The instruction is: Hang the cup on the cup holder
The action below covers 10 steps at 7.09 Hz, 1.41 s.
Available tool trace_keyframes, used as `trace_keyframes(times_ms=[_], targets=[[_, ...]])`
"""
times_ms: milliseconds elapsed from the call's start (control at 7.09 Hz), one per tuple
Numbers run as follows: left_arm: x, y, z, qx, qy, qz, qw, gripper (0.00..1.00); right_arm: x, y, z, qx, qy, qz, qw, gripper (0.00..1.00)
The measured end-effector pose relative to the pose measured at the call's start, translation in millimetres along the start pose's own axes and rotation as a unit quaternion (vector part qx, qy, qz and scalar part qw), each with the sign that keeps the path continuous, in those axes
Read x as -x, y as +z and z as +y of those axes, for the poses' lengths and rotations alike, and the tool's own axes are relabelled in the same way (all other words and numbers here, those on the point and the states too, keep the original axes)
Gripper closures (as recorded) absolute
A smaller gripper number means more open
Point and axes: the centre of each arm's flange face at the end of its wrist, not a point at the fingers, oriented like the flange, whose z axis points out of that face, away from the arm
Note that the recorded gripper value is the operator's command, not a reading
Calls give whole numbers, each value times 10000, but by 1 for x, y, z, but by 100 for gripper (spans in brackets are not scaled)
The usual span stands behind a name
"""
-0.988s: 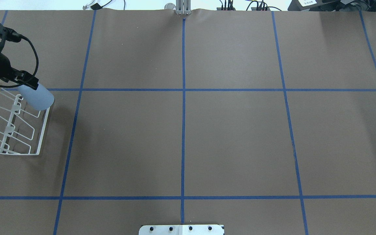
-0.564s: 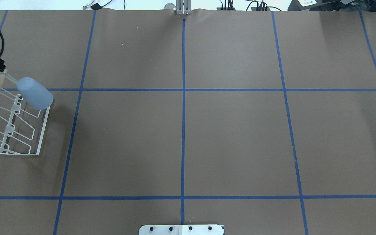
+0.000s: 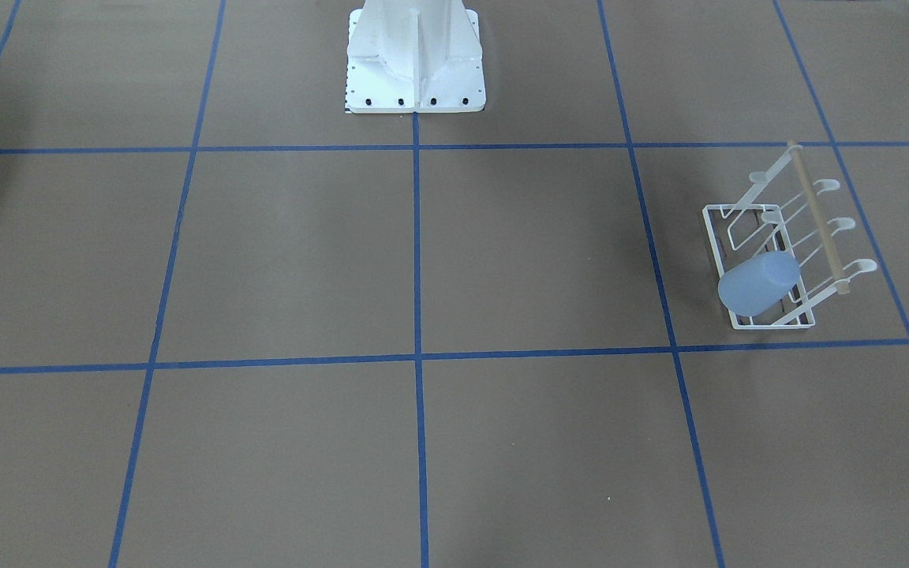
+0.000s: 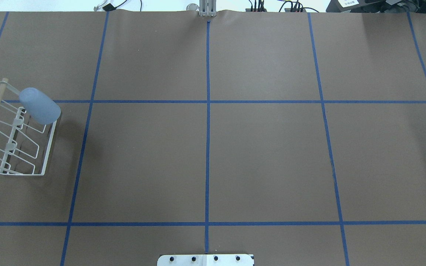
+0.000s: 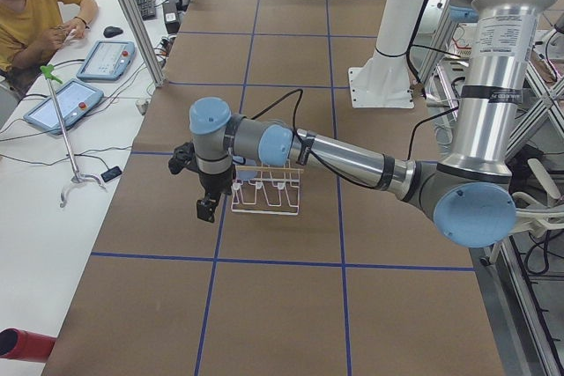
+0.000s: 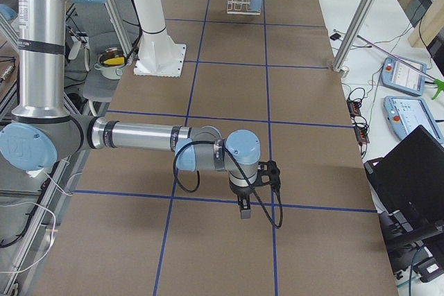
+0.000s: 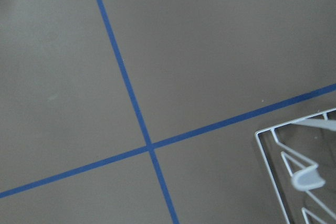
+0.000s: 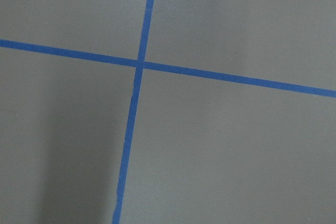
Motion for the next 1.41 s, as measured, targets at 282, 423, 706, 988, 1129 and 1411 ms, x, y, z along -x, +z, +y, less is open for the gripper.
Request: trace_keyframes(times_ms=[282, 423, 706, 988, 1129, 1411], targets=[[53, 9, 64, -246, -126, 146, 9995, 2, 4, -4, -8, -41, -8, -1, 10000, 0], [63, 14, 94, -405, -177, 273, 9986, 2, 5, -5, -10, -52, -8, -8, 10000, 0], [78, 13, 123, -574, -317, 337, 9973, 2, 5, -5, -10, -53, -4, -25, 10000, 0], [80, 9, 128, -728, -229, 303, 9966, 2, 5, -3, -7, -40, -2, -36, 10000, 0], [79, 8, 128, -775, -197, 295, 9964, 2, 4, -2, -6, -36, 2, -41, 10000, 0], [79, 7, 128, -798, -216, 285, 9962, 2, 3, 0, -6, -35, 9, -51, 10000, 0]])
